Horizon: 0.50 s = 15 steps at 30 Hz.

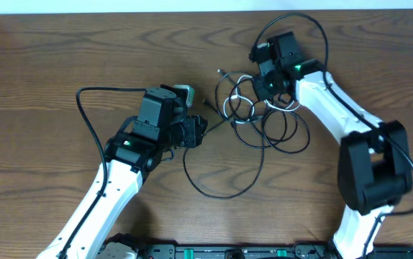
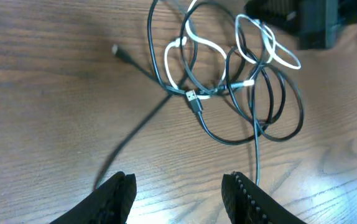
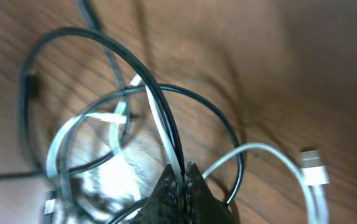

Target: Untangle cables

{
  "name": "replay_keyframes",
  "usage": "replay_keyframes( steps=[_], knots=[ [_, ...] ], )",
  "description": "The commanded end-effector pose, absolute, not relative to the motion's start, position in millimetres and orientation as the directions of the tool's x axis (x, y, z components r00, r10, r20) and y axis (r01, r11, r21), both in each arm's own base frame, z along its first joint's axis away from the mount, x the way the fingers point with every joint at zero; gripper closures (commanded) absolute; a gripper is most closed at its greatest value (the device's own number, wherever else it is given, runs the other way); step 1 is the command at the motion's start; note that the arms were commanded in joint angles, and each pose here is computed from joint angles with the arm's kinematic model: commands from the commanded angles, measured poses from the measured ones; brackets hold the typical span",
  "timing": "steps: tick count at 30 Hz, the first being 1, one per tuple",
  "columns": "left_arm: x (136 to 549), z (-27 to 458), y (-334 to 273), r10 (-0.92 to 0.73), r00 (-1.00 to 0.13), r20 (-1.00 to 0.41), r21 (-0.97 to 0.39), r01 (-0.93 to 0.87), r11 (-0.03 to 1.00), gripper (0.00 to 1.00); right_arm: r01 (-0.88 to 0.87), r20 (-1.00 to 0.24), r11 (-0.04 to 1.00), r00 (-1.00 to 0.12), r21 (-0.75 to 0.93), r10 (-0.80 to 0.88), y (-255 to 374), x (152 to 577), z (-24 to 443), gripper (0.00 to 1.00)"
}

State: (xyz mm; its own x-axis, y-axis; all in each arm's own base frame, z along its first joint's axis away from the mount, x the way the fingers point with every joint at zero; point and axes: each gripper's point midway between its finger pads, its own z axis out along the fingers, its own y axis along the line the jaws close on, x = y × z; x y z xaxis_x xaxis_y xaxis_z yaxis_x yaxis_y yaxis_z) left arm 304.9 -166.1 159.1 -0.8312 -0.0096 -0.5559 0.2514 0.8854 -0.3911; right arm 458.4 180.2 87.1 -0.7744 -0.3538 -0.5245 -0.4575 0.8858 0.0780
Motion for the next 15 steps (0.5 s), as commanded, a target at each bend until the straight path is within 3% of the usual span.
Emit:
replay_keyframes(
  steps=[1,4,8,11,15],
  knots=[
    [309.2,170.7,-166.0,-0.020,-0.814,-0.580,-0.392,0.257,0.883,0.50,-0.458,-0.631,0.885,-0.711,0.079,-0.311,181.6,458.9,146.7,0.99],
    [309.2,170.7,-166.0,-0.021,-0.814,-0.580,-0.393,0.257,0.883,0.50,-0.467,-0.728,0.882,-0.625,0.058,-0.283,180.7,455.9,203.1,0.99],
    [309.1,170.6,-166.0,-0.021,-0.815,-0.580,-0.393,0.257,0.883,0.50,-0.472,-0.785,0.881,-0.561,0.043,-0.262,177.7,447.2,243.9,0.99],
    [309.0,170.5,-166.0,-0.024,-0.816,-0.578,-0.395,0.254,0.883,0.50,-0.472,-0.773,0.880,-0.575,0.047,-0.267,176.0,440.0,244.2,0.99],
    [309.1,170.5,-166.0,-0.024,-0.816,-0.578,-0.395,0.254,0.883,0.50,-0.472,-0.670,0.879,-0.674,0.069,-0.310,172.0,424.7,207.9,0.99]
  ],
)
